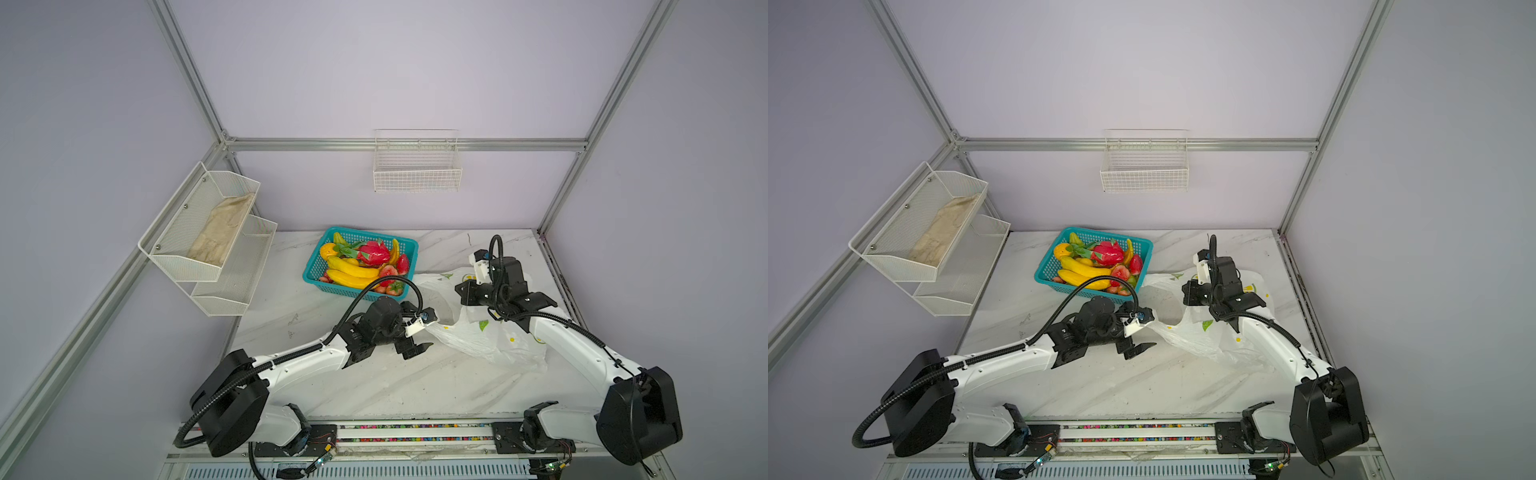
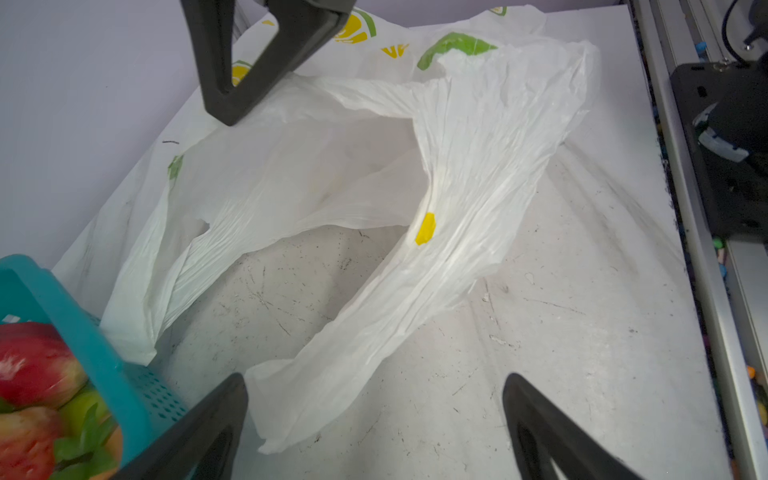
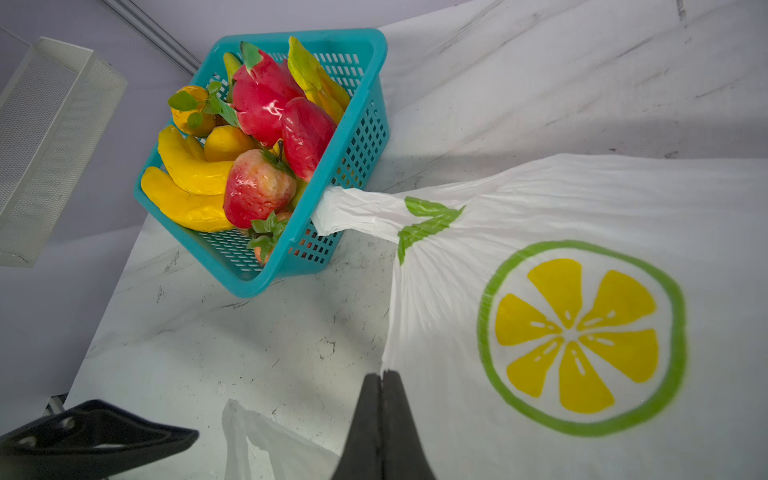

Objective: Place the fake fruits into the plastic bag and tie a complex knot

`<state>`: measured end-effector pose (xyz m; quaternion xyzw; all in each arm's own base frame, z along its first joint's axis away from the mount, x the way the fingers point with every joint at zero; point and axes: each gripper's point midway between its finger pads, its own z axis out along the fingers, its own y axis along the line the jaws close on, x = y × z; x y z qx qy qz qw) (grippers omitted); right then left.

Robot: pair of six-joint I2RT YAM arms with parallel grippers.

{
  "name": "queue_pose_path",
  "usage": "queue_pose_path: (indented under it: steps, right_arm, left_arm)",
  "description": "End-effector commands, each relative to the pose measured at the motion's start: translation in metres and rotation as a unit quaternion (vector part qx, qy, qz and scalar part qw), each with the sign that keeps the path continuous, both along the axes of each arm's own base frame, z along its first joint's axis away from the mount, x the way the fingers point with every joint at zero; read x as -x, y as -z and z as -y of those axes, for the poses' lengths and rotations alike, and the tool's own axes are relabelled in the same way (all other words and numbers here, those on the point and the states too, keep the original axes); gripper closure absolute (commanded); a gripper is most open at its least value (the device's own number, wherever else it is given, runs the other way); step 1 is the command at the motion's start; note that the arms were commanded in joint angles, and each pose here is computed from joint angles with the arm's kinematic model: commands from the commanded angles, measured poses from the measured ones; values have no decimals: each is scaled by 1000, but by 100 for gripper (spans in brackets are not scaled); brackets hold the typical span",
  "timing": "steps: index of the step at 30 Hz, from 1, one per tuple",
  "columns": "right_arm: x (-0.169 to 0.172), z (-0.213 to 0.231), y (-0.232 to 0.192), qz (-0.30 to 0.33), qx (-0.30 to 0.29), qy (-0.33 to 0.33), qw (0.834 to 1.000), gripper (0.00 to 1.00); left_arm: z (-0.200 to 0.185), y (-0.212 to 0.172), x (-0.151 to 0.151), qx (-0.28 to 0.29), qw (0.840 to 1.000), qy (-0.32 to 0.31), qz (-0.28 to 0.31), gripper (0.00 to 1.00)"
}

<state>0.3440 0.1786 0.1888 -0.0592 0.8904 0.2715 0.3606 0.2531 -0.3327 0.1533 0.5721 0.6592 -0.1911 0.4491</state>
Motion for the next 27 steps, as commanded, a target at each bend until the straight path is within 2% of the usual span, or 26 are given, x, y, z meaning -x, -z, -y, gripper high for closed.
queue_pose_path:
  steps: [1, 6, 11, 14, 16, 20, 22, 24, 27]
  right_arm:
    - [2, 5, -14, 17, 16, 1, 1000, 100]
    - [6, 6, -10, 15, 24, -5, 1000, 100]
    - [6, 5, -8, 12, 28, -14, 999, 100]
    - [5, 3, -8, 18, 29, -23, 999, 100]
    - [4, 3, -7, 18, 33, -22, 999, 100]
    - [-5, 12, -4, 23, 55, 5, 998, 100]
    - [-12, 21, -3, 27, 76, 30, 996, 100]
    - [-19, 30, 0, 28, 103, 57, 993, 100]
    - [-25, 41, -2, 38, 151, 98, 983, 100]
  left_arm:
    - [20, -33, -15, 28, 993, 75, 83, 7]
    - [28, -24, -32, 21, 992, 90, 89, 9]
    - [39, -11, -33, 20, 988, 124, 93, 11]
    - [46, -7, -35, 33, 986, 131, 92, 16]
    - [51, -4, -37, 38, 987, 133, 83, 25]
    - [55, -7, -23, 66, 984, 156, 45, 49]
    - [57, -12, -13, 87, 982, 168, 22, 63]
    - [57, -17, -8, 113, 980, 163, -3, 82]
    - [58, -26, -1, 152, 977, 149, -22, 96]
